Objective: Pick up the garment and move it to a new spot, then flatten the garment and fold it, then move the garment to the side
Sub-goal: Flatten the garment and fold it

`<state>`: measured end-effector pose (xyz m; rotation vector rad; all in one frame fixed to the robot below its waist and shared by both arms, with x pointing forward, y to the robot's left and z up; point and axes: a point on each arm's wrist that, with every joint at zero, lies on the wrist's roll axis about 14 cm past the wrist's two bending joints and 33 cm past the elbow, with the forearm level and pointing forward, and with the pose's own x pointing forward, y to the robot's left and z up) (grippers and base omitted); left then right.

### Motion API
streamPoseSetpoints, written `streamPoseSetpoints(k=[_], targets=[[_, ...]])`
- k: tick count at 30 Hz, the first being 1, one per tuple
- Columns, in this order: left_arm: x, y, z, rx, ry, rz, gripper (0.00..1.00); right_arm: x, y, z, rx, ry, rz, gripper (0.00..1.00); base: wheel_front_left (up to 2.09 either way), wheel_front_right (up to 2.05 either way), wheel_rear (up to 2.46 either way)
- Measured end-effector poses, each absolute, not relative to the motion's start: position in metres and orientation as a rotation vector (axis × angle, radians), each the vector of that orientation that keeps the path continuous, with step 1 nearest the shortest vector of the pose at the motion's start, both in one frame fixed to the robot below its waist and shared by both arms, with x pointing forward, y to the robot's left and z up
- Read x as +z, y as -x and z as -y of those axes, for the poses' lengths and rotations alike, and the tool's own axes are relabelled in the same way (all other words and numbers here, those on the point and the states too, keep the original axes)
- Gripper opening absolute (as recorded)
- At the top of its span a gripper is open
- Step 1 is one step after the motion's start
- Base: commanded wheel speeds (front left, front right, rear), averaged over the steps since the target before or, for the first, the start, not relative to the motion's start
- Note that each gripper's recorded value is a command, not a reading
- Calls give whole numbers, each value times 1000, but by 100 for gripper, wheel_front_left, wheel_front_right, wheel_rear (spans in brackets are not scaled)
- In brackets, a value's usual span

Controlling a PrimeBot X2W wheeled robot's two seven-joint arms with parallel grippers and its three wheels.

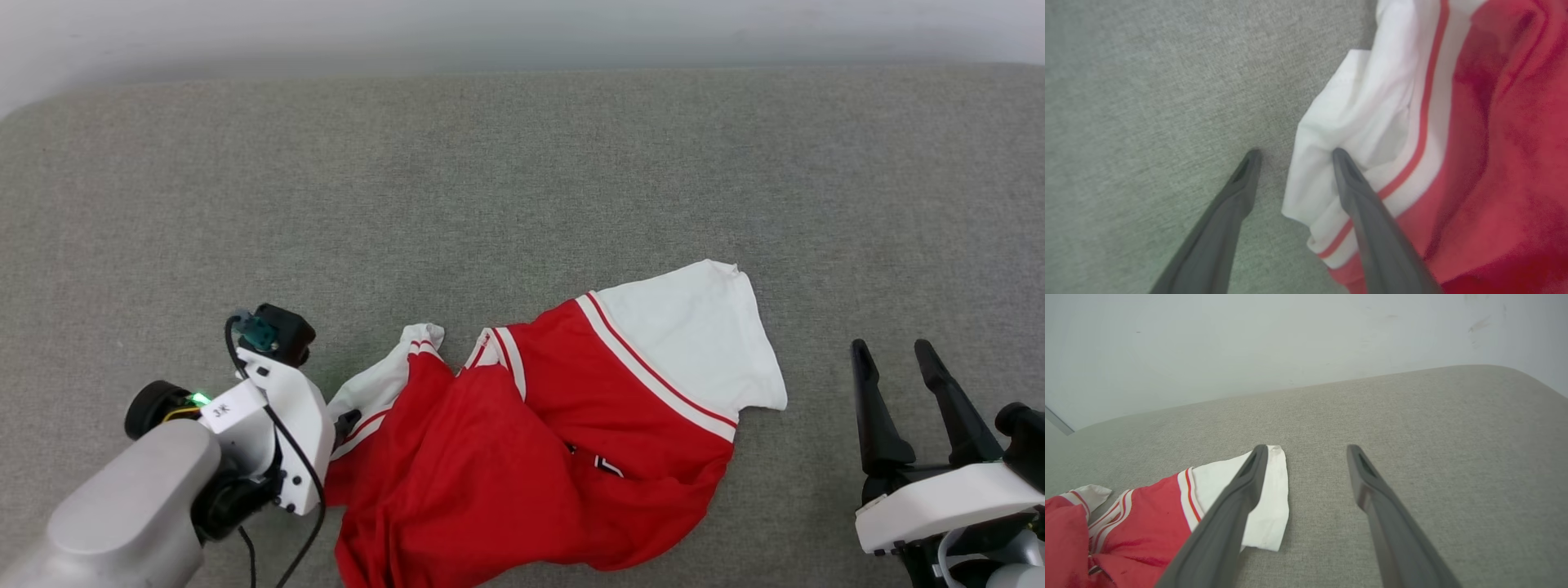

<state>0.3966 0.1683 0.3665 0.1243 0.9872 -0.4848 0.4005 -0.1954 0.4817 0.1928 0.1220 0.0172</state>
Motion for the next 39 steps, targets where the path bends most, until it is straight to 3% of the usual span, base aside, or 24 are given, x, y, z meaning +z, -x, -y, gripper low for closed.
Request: streamPoseSetpoints(k=[4, 10, 18, 26, 35, 36, 37, 38, 39], targets=[[367, -395, -156, -533, -140, -969, 0, 481, -401, 195, 15, -201, -121, 100, 0, 0, 0], [413, -439, -150, -502, -196, -641, 0, 485, -401, 194, 20, -206, -108, 100, 0, 0, 0], [494, -479, -183, -302, -135, -240, 0, 488, -397, 191, 31, -217, -102, 100, 0, 0, 0], [440, -432, -248, -55, 33, -342, 0, 487, -397, 189, 37, -217, -110, 100, 0, 0, 0], [368, -367, -259, 54, 190, -526, 0, 487, -398, 190, 33, -207, -114, 100, 0, 0, 0], [367, -366, -257, 51, 200, -526, 3, 487, -398, 191, 31, -205, -115, 100, 0, 0, 0], [365, -364, -256, 51, 216, -526, 38, 488, -398, 192, 28, -204, -111, 100, 0, 0, 0], [365, -363, -255, 49, 226, -524, 86, 490, -398, 193, 25, -200, -107, 100, 0, 0, 0], [365, -363, -255, 51, 231, -518, 100, 492, -398, 194, 23, -195, -102, 100, 0, 0, 0]])
